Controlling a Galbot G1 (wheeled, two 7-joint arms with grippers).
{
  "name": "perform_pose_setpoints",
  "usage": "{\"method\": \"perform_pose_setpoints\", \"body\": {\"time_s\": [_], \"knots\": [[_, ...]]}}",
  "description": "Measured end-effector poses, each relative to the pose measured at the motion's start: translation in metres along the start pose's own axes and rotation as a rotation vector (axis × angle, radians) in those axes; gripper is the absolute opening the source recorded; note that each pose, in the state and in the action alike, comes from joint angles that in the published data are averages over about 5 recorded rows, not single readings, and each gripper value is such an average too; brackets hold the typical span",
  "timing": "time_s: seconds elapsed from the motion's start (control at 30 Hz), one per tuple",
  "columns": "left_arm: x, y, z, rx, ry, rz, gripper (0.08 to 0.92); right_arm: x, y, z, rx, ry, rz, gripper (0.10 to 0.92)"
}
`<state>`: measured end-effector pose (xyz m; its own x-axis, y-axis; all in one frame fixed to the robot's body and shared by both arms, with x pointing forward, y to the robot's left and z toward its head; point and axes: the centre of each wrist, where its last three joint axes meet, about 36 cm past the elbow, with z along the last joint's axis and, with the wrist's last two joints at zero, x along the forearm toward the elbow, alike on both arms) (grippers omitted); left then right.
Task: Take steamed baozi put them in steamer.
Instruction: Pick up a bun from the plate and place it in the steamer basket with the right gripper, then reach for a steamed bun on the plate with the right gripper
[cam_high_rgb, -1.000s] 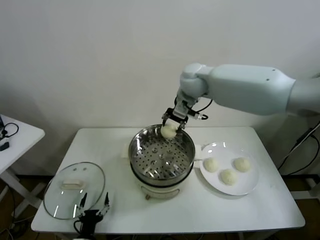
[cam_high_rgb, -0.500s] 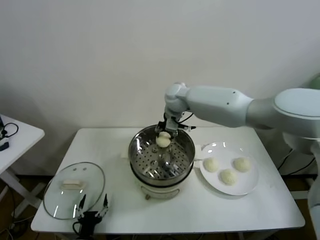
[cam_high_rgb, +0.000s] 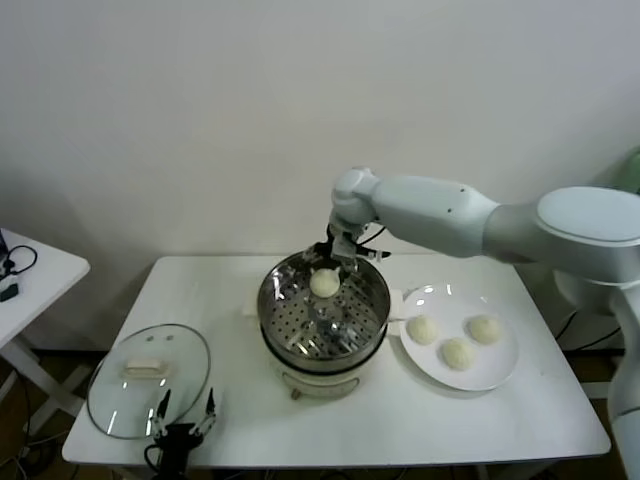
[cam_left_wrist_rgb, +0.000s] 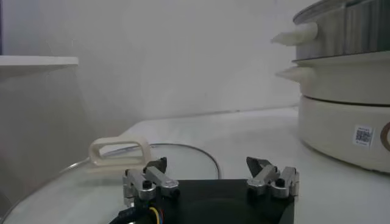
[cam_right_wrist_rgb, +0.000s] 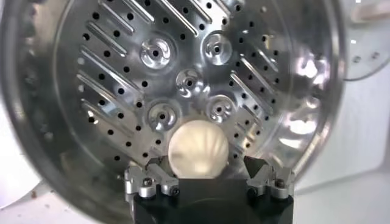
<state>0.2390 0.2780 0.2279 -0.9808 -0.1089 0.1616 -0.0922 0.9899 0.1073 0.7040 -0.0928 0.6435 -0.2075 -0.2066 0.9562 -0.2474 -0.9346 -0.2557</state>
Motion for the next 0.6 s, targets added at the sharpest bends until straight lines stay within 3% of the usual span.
{"method": "perform_pose_setpoints", "body": {"time_s": [0.3, 0.6], "knots": [[0.004, 0.002, -0.001, -0.012, 0.002, 0.004, 0.823, 0.069, 0.091, 0.025, -0.492, 0.107, -0.030, 0.823], [0.004, 0.000, 0.002, -0.020, 0.010, 0.014, 0.823, 0.037, 0.179, 0.001, -0.938, 0.125, -0.051, 0.823]]}}
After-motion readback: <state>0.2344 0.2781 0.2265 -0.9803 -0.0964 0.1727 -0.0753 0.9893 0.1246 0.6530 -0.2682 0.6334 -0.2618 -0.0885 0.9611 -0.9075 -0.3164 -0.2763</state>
